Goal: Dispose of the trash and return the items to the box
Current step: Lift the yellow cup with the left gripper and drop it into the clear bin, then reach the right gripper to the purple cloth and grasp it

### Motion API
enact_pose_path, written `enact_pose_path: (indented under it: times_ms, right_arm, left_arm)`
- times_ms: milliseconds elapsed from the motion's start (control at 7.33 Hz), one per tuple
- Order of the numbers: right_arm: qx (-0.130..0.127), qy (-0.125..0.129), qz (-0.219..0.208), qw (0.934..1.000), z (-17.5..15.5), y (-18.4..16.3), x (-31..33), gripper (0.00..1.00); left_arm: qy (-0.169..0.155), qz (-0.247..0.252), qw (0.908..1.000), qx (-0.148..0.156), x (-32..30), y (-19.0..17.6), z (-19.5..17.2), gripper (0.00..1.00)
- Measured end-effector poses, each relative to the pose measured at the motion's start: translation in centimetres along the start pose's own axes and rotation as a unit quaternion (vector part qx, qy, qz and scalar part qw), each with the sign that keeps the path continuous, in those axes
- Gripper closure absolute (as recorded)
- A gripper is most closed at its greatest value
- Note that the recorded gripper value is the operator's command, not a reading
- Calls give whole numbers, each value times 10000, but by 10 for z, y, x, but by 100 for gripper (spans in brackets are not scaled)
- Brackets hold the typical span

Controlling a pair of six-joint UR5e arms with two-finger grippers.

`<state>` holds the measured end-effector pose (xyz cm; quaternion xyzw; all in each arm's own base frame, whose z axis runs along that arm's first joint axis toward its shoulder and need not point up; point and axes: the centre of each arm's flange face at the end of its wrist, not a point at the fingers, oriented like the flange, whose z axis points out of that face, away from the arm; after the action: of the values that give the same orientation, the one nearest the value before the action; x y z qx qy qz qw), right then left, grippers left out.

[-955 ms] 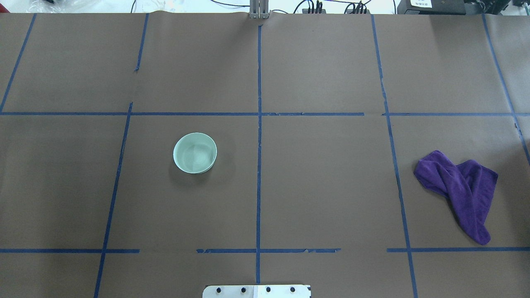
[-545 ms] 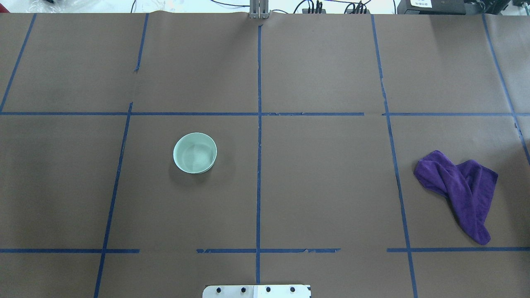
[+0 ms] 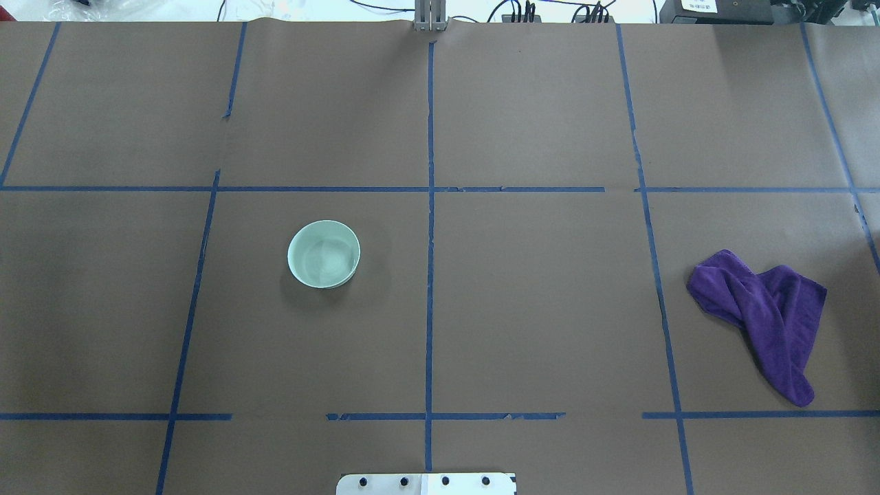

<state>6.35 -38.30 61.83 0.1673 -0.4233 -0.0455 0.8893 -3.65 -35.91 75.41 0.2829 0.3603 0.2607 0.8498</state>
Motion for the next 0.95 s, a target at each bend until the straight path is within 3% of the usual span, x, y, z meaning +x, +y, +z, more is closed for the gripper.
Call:
enact_pose_path:
  times_ms: [136,273,682,955]
  right_arm:
    - [0,1,0,10000,0,0,0,0]
    - [1,0,-2,10000,0,0,0,0]
    - [201,-40,-431,9989,-2,-10,-12,0]
    - [275,-191,-864,9957,8,-29,-39,0]
  left_arm:
    - [68,77,9999,-36,4,6,2,29]
    - [109,118,9999,-56,7,10,3,0]
    - [89,242,9997,58,9,-11,-2,0]
    - [44,214,9996,159,8,-87,-20,0]
